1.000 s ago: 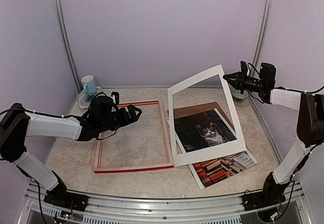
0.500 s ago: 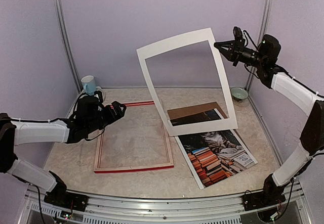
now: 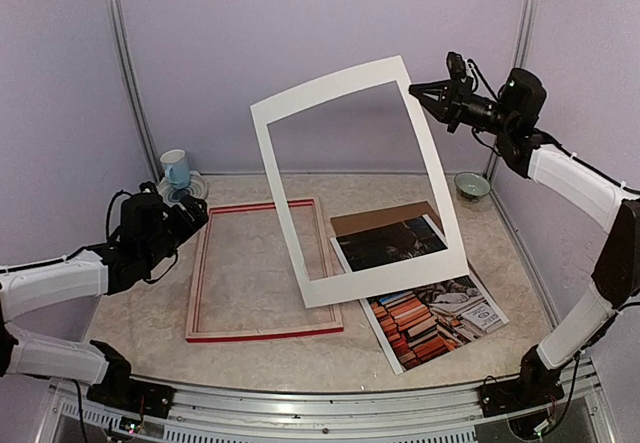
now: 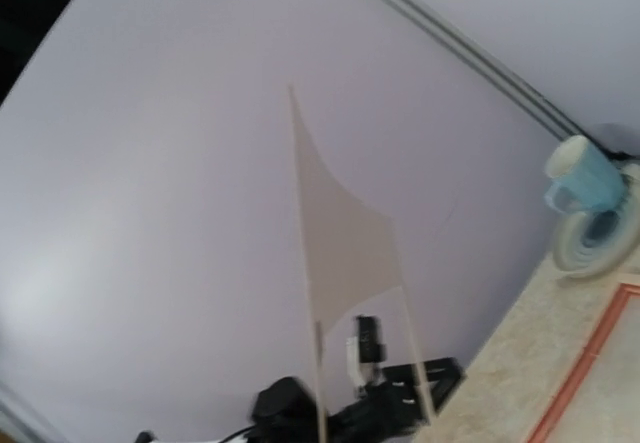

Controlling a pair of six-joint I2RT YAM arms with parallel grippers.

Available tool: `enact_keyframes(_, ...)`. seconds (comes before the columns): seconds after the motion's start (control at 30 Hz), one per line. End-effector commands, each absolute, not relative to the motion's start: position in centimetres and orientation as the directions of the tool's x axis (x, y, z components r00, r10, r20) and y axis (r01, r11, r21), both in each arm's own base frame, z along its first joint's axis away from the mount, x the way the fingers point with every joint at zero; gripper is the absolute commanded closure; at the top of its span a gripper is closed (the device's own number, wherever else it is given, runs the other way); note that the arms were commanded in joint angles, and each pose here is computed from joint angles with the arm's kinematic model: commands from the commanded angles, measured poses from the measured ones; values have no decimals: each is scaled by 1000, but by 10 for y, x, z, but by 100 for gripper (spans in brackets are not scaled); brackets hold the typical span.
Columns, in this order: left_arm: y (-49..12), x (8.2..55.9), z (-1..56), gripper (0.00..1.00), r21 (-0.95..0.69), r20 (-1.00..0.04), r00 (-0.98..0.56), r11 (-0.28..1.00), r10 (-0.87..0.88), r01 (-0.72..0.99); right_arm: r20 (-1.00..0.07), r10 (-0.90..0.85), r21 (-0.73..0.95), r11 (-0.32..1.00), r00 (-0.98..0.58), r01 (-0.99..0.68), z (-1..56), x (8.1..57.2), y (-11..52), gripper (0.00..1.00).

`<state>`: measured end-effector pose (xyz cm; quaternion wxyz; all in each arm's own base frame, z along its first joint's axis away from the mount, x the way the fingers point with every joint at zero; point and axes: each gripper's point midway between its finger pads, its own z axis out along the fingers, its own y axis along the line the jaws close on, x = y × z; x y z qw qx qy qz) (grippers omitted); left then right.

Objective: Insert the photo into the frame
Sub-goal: Pick up the mat board from the photo, then place the mat board on the glass panel.

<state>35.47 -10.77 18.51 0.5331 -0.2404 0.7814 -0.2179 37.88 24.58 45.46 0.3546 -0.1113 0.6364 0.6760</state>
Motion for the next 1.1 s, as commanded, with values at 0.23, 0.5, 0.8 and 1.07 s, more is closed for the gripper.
enact_keyframes(0.23, -86, 344, 171, 1, -578, -725, -298, 784, -621, -227, -441, 355, 896, 231, -824, -380, 269, 462, 267, 100)
enact_keyframes(0.5, -88, 344, 168, 1, -581, -720, -308, 783, -622, -224, -361, 350, 919, 292, -864, -266, 185, 487, 271, 100)
enact_keyframes(0.8, -90, 345, 157, 1, -577, -711, -328, 783, -622, -234, -357, 383, 911, 343, -852, -227, 158, 493, 267, 100)
enact_keyframes(1.07, -96, 348, 146, 1, -577, -698, -356, 783, -621, -233, -361, 433, 910, 356, -826, -211, 147, 512, 267, 100)
